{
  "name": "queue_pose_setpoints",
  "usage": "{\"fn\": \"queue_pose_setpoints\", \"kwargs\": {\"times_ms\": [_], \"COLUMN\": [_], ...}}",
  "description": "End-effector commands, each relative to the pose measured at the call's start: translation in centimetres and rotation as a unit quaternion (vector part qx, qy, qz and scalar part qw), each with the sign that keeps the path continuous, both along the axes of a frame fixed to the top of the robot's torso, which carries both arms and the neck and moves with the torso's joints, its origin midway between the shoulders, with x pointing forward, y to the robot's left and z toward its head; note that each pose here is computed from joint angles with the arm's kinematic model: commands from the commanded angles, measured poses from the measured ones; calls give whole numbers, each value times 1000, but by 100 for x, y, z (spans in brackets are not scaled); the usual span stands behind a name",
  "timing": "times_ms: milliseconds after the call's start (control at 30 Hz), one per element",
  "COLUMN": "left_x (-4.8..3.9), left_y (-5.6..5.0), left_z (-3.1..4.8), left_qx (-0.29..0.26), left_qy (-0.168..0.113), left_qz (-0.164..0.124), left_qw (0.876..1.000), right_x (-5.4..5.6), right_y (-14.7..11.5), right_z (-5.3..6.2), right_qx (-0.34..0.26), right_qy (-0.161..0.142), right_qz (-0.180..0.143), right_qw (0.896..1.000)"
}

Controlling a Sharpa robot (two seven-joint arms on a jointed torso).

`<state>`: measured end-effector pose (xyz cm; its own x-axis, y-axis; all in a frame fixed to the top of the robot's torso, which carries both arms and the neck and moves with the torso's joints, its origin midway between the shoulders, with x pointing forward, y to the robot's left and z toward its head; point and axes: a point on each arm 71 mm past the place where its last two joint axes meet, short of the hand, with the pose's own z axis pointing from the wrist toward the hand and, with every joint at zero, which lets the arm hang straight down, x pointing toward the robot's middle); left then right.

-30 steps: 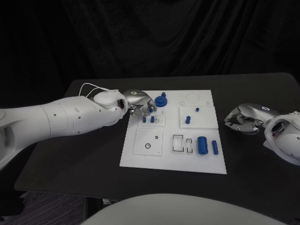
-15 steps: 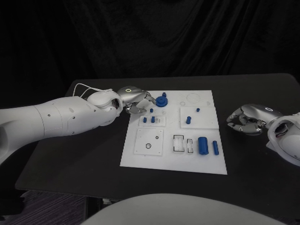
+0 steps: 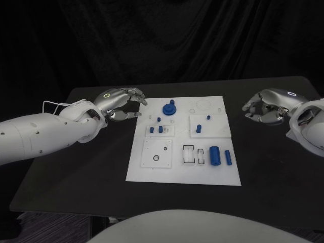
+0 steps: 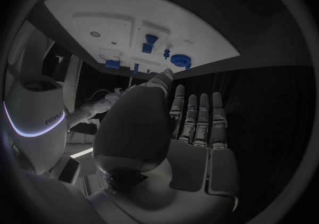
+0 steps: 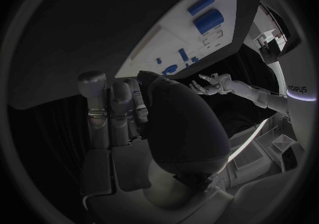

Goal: Assemble the parts on the task board

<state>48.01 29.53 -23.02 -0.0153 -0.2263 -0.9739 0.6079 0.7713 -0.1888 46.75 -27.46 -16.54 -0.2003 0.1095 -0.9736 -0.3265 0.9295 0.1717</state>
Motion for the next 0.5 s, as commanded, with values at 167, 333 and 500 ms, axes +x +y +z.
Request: {"fn": "queue_pose_setpoints", "kwargs": {"times_ms": [167, 333, 500], "left_x": [-69, -135, -232], "left_y": [10, -56, -127], "left_z": [97, 68, -14], "left_qx": [-257, -378, -465], "left_qy": [117, 198, 270], "left_qz": [-50, -70, -92], "left_qw": [958, 902, 838], "right_x": [106, 112, 98], "right_y": [266, 382, 402], "right_z": [203, 135, -35], "right_qx": [-27, -33, -51], "right_qy": [-23, -22, -14], "right_qz": [48, 75, 91], "right_qw": [998, 996, 994]}}
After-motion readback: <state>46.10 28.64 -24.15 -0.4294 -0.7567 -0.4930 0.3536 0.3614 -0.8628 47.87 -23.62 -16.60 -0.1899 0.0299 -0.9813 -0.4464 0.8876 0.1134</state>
